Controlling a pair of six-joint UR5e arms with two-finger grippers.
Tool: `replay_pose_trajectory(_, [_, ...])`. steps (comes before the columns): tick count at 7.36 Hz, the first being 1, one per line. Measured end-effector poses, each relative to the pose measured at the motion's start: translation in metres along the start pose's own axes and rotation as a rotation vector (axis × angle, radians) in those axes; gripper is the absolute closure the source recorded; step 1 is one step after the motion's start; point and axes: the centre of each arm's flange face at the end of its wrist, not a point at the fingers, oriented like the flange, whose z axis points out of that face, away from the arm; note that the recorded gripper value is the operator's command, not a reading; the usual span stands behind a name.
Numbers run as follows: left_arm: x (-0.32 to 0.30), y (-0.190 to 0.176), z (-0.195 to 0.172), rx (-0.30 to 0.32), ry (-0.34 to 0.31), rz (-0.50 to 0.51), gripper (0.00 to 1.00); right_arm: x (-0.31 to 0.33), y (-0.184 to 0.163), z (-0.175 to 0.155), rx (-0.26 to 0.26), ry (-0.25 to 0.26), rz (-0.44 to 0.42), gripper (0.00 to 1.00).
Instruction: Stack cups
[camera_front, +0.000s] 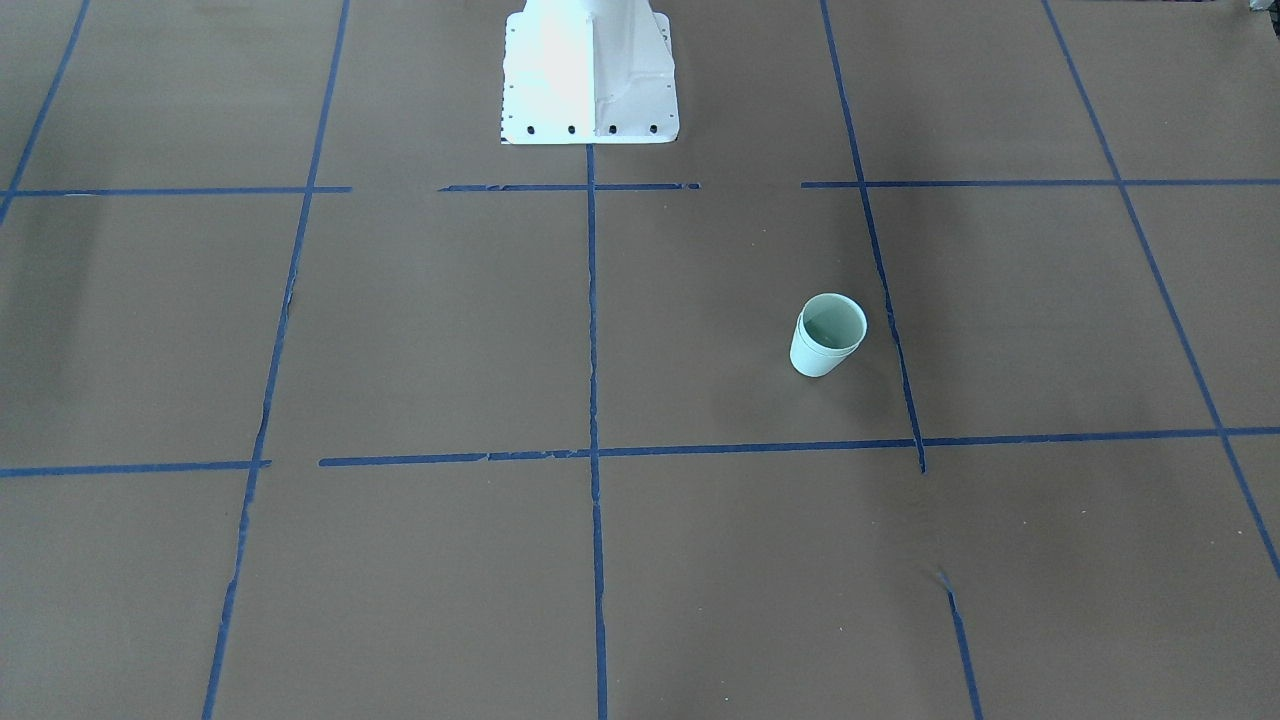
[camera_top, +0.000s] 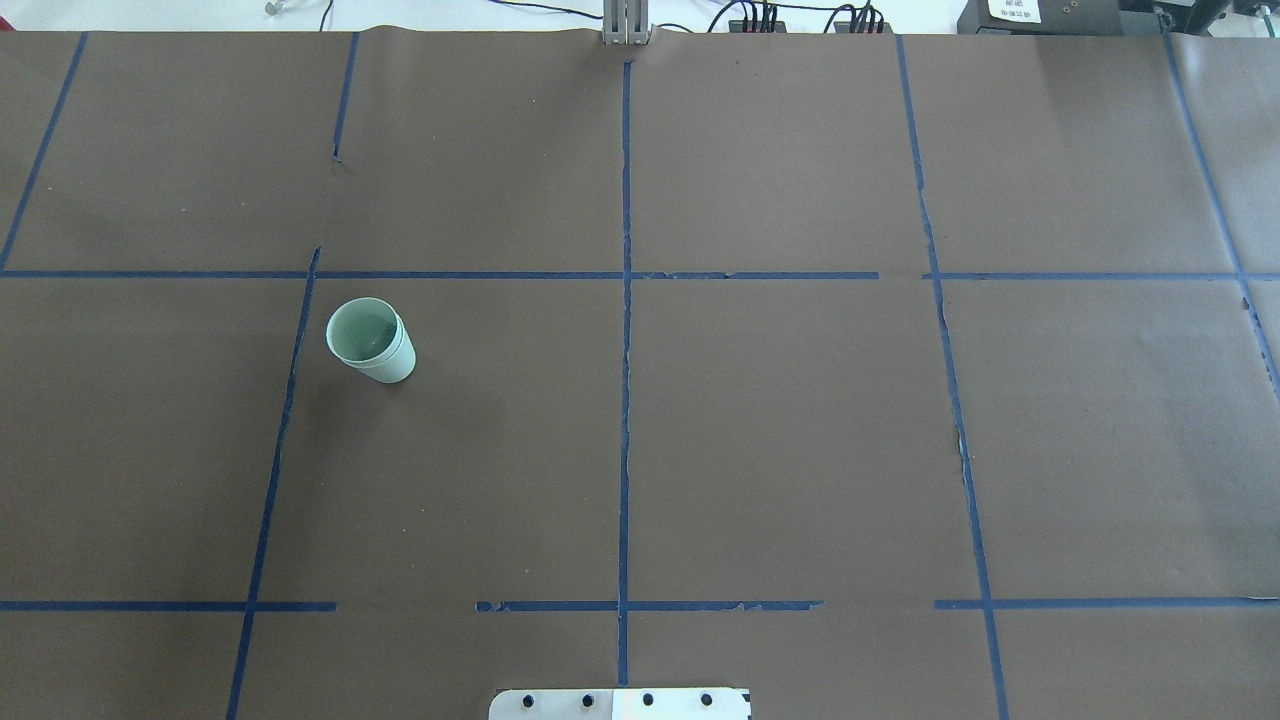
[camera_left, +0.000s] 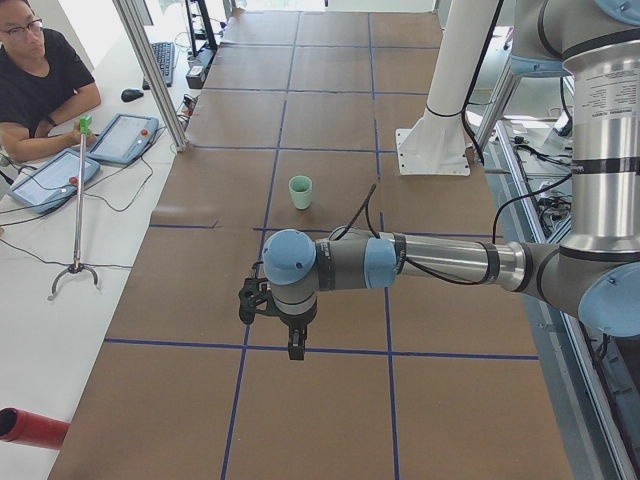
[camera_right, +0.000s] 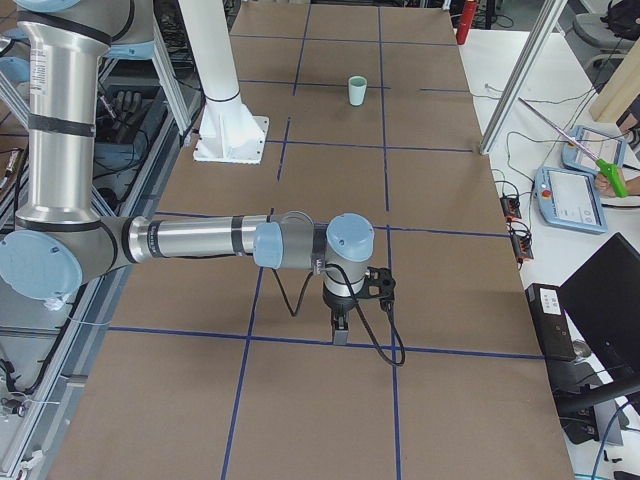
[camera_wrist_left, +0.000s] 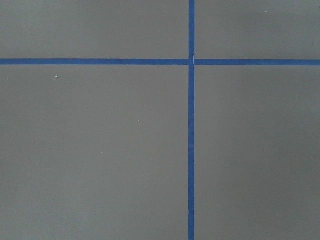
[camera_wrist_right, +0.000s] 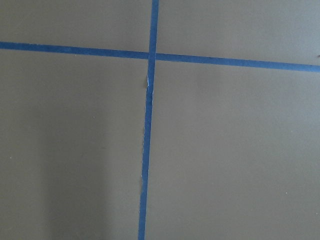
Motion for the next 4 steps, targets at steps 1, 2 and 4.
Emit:
replay_pose_trajectory(1, [0.0007,-0.0007,-0.0008,0.001,0.000,0.001,0.00,0.0000,0.0000,0.0000,0.000,0.000,0.000,0.00])
replay_pose_trajectory(2, [0.0017,-0.0011,-0.0018,0.003,-0.001,0.003,0.00,0.0000,0.0000,0.0000,0.000,0.000,0.000,0.00])
replay_pose_trajectory(4, [0.0036,-0.0012,-0.0036,0.006,-0.002,0.005,0.00,0.0000,0.0000,0.0000,0.000,0.000,0.000,0.00])
